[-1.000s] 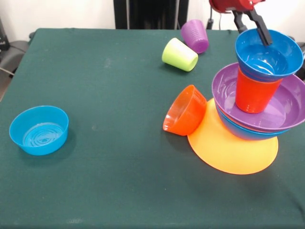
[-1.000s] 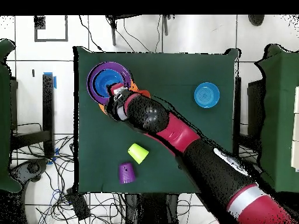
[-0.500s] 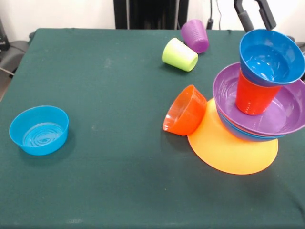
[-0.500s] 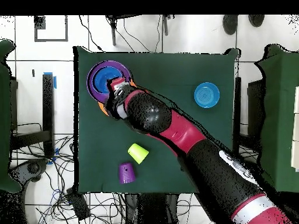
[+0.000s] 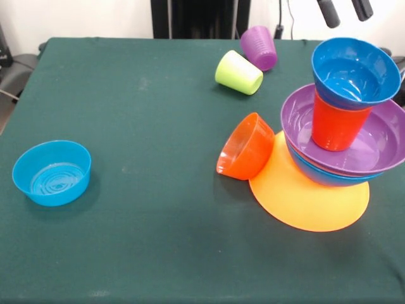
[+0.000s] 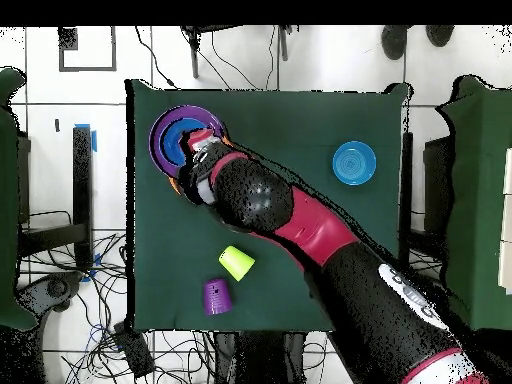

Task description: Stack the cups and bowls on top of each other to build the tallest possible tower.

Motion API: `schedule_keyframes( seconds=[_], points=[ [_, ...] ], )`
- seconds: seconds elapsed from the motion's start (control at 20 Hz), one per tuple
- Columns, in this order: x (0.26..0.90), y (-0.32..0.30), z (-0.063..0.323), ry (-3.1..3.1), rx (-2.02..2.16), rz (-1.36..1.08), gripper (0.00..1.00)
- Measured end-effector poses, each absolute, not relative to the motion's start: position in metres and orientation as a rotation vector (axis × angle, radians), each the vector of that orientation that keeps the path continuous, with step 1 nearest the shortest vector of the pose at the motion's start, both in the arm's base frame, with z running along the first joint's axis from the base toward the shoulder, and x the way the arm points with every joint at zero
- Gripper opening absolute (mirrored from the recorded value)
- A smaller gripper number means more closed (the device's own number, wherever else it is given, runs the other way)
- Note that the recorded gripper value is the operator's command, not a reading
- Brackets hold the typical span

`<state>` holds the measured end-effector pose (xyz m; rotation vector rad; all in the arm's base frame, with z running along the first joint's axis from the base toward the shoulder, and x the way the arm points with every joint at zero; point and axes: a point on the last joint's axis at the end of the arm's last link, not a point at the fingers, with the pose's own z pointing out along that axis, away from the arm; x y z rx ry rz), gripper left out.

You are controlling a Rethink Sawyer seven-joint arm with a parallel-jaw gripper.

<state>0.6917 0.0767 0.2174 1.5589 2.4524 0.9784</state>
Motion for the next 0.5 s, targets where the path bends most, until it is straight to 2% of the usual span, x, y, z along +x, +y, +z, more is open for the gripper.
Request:
schedule_keyframes(
  seconds=[0.5],
  points=[
    [0.674,0.103,0.202,2.525,1.525,0.795,1.00]
  ],
)
